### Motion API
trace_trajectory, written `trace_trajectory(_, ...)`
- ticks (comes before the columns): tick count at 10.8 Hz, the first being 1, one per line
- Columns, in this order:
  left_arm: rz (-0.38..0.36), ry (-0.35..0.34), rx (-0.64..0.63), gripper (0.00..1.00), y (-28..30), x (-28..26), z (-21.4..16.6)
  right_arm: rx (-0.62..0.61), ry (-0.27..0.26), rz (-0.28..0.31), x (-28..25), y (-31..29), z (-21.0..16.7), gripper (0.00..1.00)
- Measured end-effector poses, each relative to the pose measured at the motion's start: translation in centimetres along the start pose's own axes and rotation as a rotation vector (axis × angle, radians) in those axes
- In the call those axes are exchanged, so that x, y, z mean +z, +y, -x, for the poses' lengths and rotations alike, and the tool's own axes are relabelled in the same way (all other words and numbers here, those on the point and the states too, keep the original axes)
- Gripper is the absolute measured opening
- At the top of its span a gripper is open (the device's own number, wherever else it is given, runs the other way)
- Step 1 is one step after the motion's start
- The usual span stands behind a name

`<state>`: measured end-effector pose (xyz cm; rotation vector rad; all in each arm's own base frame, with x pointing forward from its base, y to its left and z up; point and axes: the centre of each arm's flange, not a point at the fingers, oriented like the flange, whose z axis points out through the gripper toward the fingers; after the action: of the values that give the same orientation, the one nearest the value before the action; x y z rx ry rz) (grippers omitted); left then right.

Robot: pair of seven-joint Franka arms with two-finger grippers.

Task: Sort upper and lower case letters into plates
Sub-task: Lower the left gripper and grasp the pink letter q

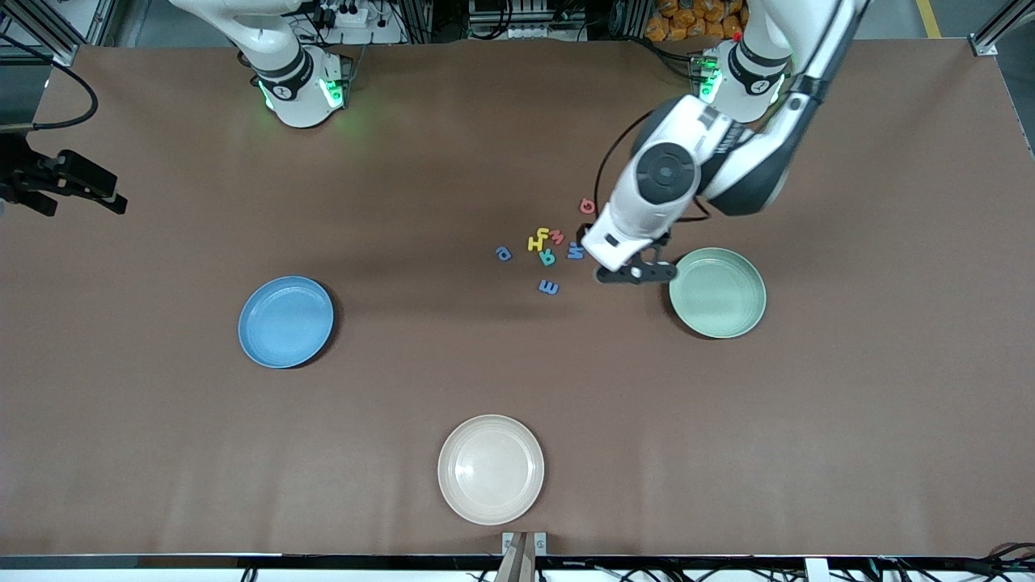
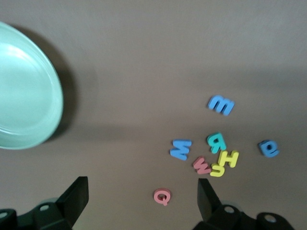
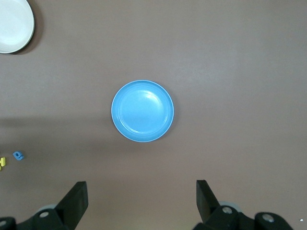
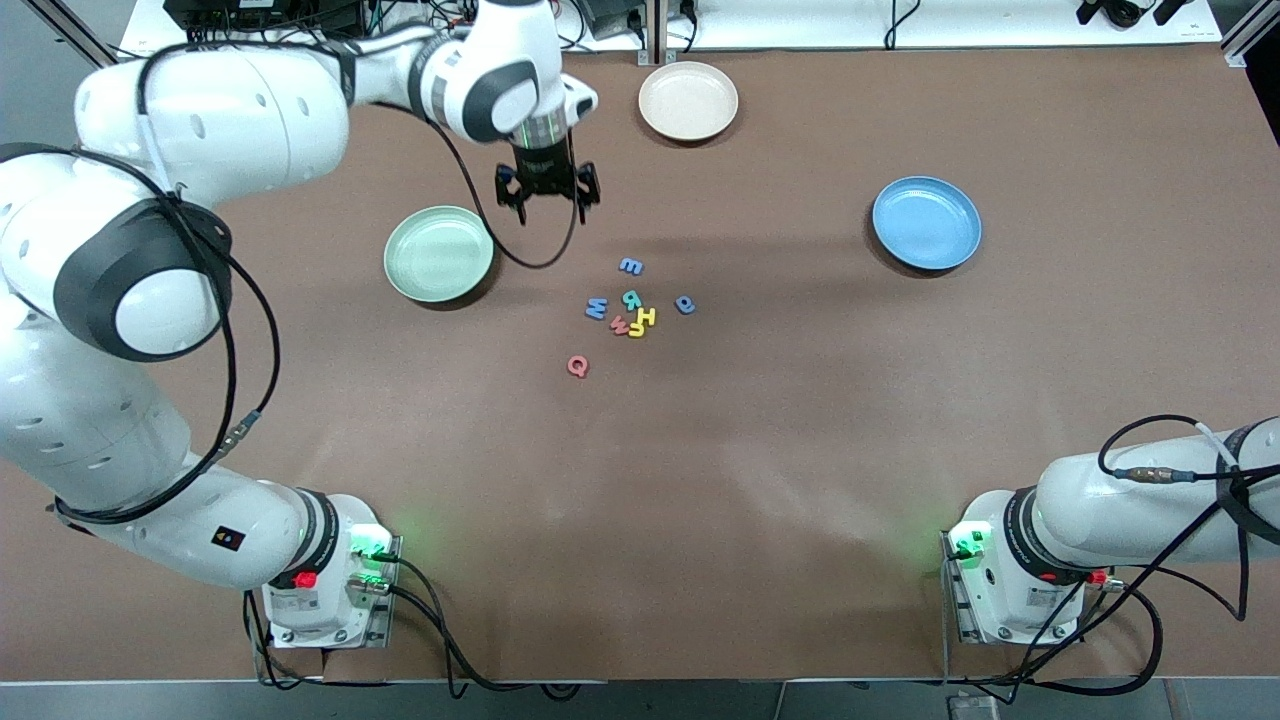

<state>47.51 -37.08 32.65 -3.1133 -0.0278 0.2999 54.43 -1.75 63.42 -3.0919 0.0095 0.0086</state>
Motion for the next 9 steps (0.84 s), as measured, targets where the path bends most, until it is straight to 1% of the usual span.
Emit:
trace_trajectory(4,0.002,0.025,-0.045,1.00,1.7,7.8,5.1,0.000,0.003,0.000,0.5,0.0,-0.2,1.00)
trace_trajectory(6,0.000,0.035,-0.070,1.00,2.5,11.0,8.2,-0.002,0.007,0.000,0.4,-0.1,-0.2,1.00)
trace_trajectory(9,0.042,0.079,-0.081,1.00,2.4,14.5,11.4,-0.010,0.012,0.001,0.2,-0.5,-0.2,1.00)
